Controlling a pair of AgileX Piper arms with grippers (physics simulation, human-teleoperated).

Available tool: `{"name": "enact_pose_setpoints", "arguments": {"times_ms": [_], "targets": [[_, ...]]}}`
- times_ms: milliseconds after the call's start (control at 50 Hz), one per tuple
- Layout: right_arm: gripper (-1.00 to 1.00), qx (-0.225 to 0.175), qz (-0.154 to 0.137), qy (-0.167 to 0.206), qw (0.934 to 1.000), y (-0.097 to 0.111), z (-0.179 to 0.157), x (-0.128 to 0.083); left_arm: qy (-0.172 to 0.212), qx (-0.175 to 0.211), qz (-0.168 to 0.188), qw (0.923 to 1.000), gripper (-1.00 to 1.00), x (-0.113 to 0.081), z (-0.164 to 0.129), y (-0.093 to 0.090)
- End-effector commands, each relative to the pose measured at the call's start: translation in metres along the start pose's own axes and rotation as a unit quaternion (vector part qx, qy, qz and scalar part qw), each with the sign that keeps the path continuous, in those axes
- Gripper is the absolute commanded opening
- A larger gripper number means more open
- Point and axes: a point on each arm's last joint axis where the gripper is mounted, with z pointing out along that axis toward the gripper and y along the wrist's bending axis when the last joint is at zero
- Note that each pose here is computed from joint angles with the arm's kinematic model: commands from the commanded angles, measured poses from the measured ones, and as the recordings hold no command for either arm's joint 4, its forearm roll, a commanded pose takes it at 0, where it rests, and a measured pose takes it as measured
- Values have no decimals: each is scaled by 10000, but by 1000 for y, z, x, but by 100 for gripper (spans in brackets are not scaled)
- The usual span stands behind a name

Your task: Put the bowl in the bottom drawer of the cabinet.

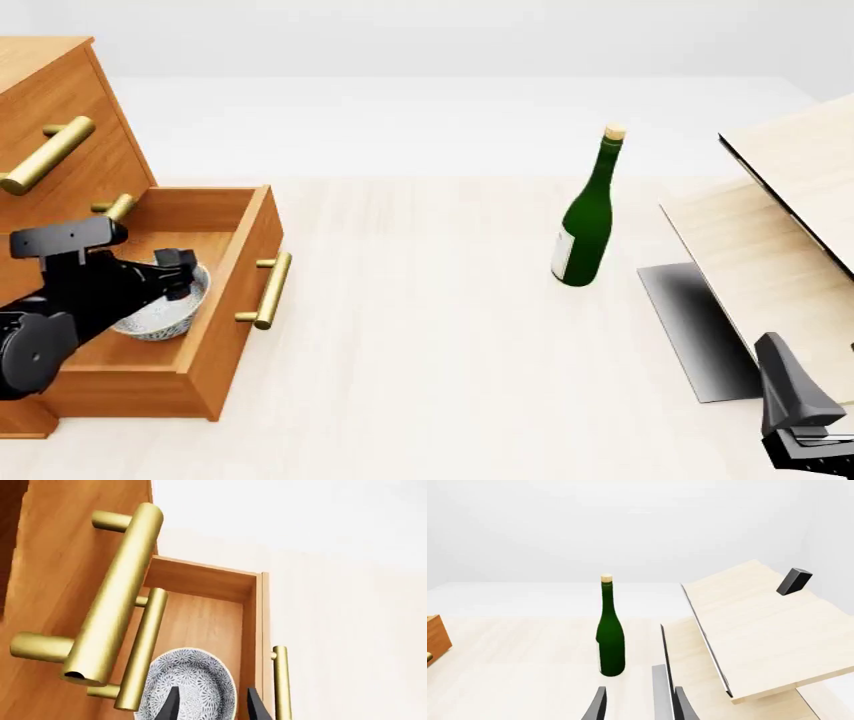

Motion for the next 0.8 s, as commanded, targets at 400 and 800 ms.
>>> {"name": "enact_pose_setpoints", "arguments": {"times_ms": [400,800], "targets": [[100,1,1,0,10000,0,0,0,-802,599,-425,9941,100,-22,-43,-23],[100,0,0,0,10000,0,0,0,-1292,1118,-481,9841,100,-34,-80,-38]]}}
